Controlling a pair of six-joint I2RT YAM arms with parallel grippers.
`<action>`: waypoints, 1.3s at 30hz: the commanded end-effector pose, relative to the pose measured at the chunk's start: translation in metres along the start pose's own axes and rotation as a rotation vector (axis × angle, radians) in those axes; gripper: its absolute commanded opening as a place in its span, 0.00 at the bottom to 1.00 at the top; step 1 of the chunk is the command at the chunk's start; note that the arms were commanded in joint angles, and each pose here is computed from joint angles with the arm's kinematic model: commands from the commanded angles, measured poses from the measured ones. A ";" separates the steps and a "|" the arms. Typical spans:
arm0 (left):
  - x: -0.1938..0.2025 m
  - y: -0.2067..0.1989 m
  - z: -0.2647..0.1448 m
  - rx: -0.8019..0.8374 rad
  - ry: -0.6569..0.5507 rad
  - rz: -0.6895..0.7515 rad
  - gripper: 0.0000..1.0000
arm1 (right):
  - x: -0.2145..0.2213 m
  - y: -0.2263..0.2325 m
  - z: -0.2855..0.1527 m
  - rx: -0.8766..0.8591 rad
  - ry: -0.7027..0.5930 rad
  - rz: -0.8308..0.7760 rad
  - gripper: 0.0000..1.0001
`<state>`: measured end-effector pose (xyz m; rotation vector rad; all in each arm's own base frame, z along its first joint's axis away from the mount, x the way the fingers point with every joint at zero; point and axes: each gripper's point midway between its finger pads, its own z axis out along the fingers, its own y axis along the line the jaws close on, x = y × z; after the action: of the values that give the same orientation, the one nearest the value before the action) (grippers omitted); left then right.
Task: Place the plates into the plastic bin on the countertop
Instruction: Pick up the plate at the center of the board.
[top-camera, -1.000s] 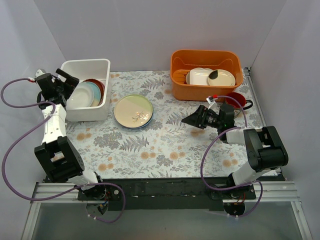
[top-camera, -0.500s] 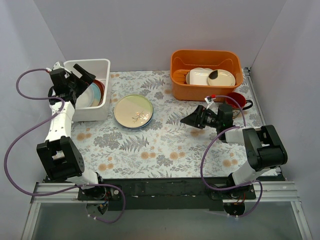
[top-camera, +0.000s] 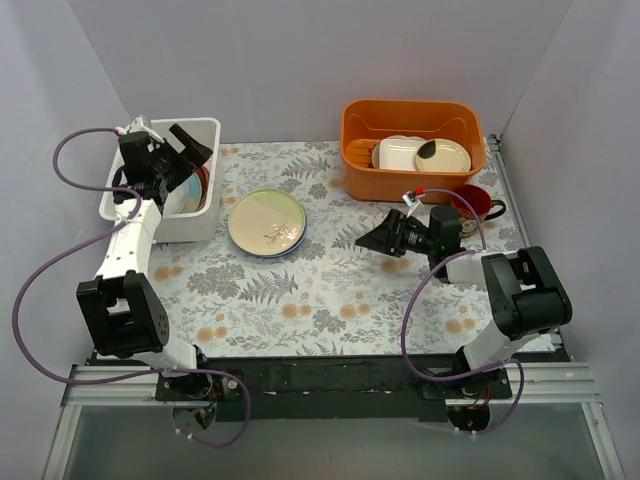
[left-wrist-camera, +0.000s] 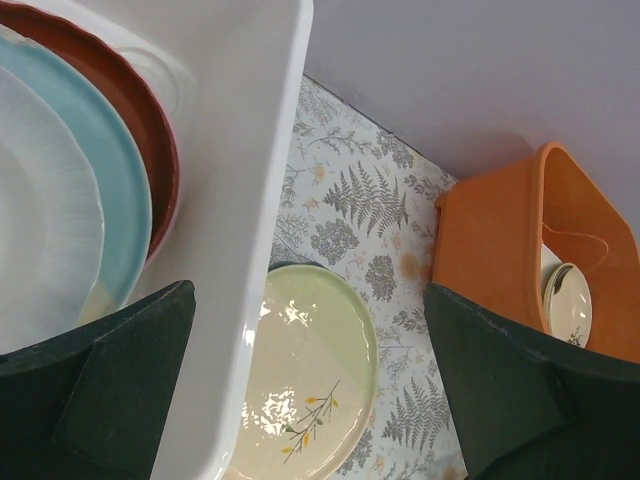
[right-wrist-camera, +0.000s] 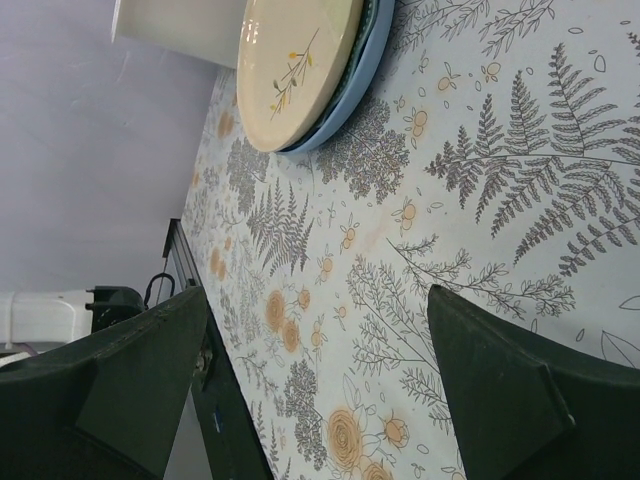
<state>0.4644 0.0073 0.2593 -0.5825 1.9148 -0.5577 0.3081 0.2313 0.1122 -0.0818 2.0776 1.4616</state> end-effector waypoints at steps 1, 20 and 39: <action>-0.001 -0.027 0.001 0.056 0.009 0.051 0.98 | -0.012 0.010 0.009 -0.024 -0.015 -0.063 0.98; 0.054 -0.077 0.009 0.130 0.118 0.144 0.98 | 0.003 0.007 0.037 -0.002 0.044 -0.063 0.98; 0.073 -0.106 0.001 0.185 0.145 0.202 0.98 | 0.027 -0.004 0.075 0.025 0.120 -0.050 0.98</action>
<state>0.4540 -0.1189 0.2466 -0.2746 2.0614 -0.6596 0.3095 0.2918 0.0770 -0.1724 2.2051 1.4535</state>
